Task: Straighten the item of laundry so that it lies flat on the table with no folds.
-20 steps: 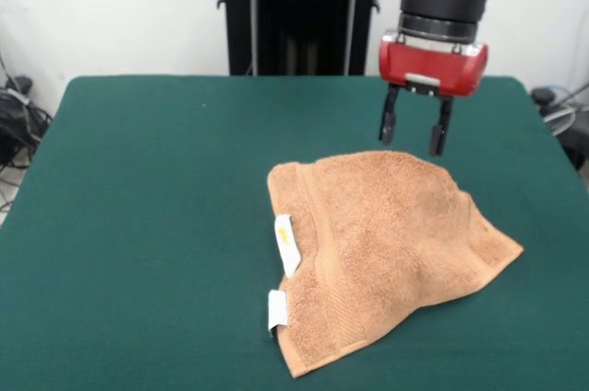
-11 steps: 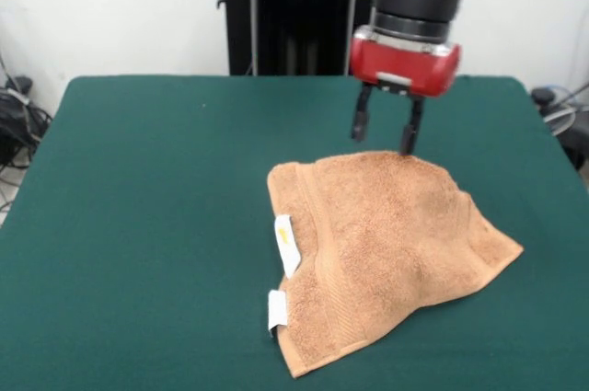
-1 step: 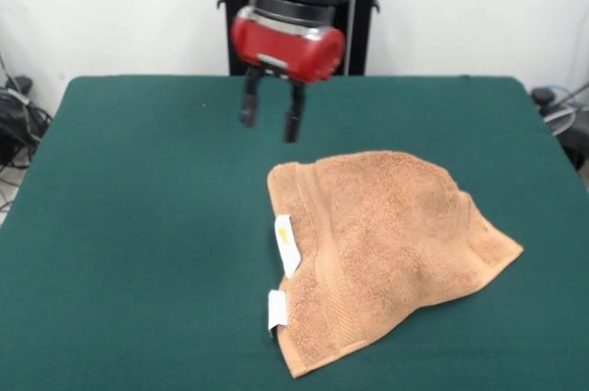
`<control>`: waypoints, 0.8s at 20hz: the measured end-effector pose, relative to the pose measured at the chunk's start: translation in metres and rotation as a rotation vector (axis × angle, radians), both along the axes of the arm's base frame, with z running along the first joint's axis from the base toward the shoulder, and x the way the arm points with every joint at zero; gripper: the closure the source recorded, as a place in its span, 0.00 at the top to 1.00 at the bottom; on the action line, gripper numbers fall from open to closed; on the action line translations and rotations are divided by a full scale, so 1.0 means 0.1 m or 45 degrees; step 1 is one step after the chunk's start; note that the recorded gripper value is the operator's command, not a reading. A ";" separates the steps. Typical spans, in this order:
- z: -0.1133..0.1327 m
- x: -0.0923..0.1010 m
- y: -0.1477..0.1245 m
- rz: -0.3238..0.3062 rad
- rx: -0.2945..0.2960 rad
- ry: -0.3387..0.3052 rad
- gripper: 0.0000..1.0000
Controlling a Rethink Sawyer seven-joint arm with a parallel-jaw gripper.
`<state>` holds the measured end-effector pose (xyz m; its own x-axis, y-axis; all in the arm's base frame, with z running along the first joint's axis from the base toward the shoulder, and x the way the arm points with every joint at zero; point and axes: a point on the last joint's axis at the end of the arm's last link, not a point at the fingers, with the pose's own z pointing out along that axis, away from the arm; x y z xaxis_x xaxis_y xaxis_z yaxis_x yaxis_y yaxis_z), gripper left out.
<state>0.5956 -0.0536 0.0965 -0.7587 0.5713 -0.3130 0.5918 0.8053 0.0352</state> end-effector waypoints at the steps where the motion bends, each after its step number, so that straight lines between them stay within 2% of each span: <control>1: 0.01 -0.02 -0.09 -0.009 0.004 0.007 1.00; 5: 0.03 -0.06 -0.27 -0.022 0.015 0.027 1.00; 8: 0.04 -0.06 -0.28 -0.013 0.020 0.030 1.00; 16: -0.01 0.05 -0.06 0.033 0.068 0.019 1.00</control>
<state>0.6006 -0.0597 0.0955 -0.7781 0.5668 -0.2707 0.5713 0.8177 0.0700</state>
